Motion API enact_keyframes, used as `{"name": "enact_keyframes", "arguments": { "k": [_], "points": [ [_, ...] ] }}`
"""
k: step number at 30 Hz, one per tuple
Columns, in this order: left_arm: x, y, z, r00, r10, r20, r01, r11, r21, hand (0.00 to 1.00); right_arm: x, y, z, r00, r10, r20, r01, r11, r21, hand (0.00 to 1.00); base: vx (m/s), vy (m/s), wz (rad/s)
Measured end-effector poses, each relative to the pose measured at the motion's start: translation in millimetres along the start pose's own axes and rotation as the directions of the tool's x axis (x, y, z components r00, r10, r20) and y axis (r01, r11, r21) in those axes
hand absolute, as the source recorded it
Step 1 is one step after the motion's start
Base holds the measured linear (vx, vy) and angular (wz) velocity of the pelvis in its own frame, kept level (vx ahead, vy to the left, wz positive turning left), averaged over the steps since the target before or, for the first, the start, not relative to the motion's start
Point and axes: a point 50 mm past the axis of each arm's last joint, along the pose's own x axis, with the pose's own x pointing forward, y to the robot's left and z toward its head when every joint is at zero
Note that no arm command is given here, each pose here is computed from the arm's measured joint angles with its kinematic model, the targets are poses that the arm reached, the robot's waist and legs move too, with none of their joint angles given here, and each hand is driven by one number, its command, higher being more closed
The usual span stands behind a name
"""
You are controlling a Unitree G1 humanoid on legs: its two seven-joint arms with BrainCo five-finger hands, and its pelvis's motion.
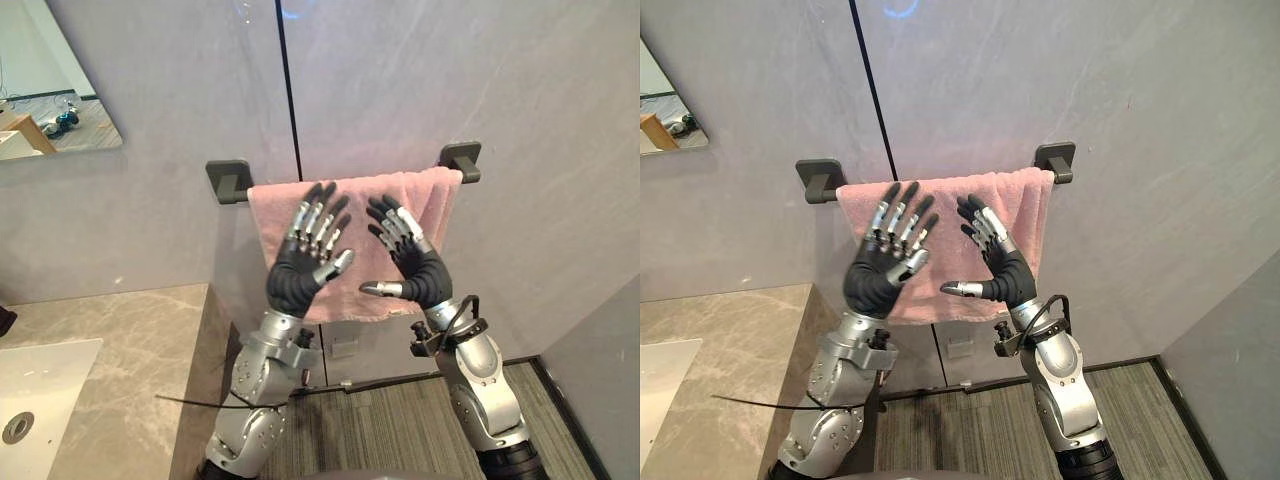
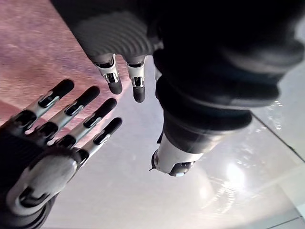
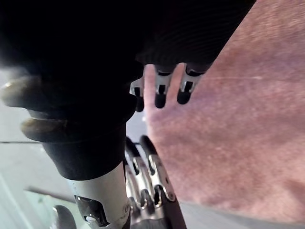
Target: Organize washtable
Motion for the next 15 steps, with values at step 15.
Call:
{"name": "enact_keyframes", "arguments": {
  "k": [15],
  "points": [
    [-5,28,-53,0.964,0.063,-0.260,-0.053,0.998,0.045,0.00,-18,-11,-53,0.959,-0.029,-0.281,0.004,0.996,-0.089,0.00,0.00,0.000,0.00]
  ]
}}
